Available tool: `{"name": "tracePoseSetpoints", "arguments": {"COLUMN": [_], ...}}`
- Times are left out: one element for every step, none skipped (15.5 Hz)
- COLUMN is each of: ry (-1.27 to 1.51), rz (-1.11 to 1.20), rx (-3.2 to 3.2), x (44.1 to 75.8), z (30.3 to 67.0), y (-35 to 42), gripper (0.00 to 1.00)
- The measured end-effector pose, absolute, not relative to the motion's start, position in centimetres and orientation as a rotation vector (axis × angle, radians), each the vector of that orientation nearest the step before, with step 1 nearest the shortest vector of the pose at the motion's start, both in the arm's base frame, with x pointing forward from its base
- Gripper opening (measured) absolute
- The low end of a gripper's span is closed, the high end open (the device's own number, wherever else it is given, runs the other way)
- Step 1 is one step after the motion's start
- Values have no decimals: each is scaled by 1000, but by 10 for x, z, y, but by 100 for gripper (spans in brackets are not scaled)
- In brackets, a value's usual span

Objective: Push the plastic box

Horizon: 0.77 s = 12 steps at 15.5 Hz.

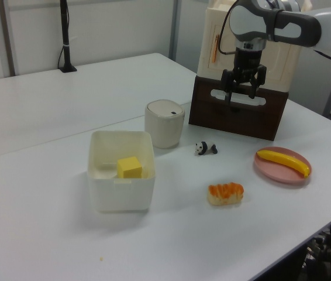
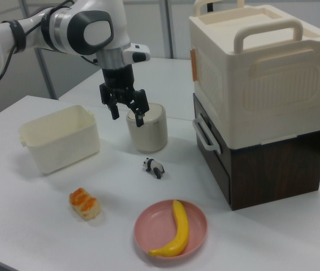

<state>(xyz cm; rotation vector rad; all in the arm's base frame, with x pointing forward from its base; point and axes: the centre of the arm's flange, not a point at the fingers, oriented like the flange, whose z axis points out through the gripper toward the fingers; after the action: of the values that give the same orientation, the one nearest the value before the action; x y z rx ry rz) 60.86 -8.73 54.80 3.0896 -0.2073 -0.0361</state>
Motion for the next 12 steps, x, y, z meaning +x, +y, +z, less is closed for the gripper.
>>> {"name": "tracePoseSetpoints", "arguments": {"ry": [-208,-209,-209,-210,-209,-209,-209,-208,-208,-207,-207,-207], "rz": [-36,-35,-33,-32,-30,-29,-28,-28,-28,-28,-28,-28], "rx": [3090,3090,3090,3090,3090,3090,3090,3090,3090,3090,3091,3091], "x": [608,608,608,608,607,607,607,607,607,607,607,607], "z": [548,549,549,550,551,551,551,551,551,551,551,552], "y": [-89,-89,-90,-90,-90,-90,-90,-90,-90,-90,-90,-90], "gripper": [100,100,100,100,100,100,100,100,100,100,100,100]}}
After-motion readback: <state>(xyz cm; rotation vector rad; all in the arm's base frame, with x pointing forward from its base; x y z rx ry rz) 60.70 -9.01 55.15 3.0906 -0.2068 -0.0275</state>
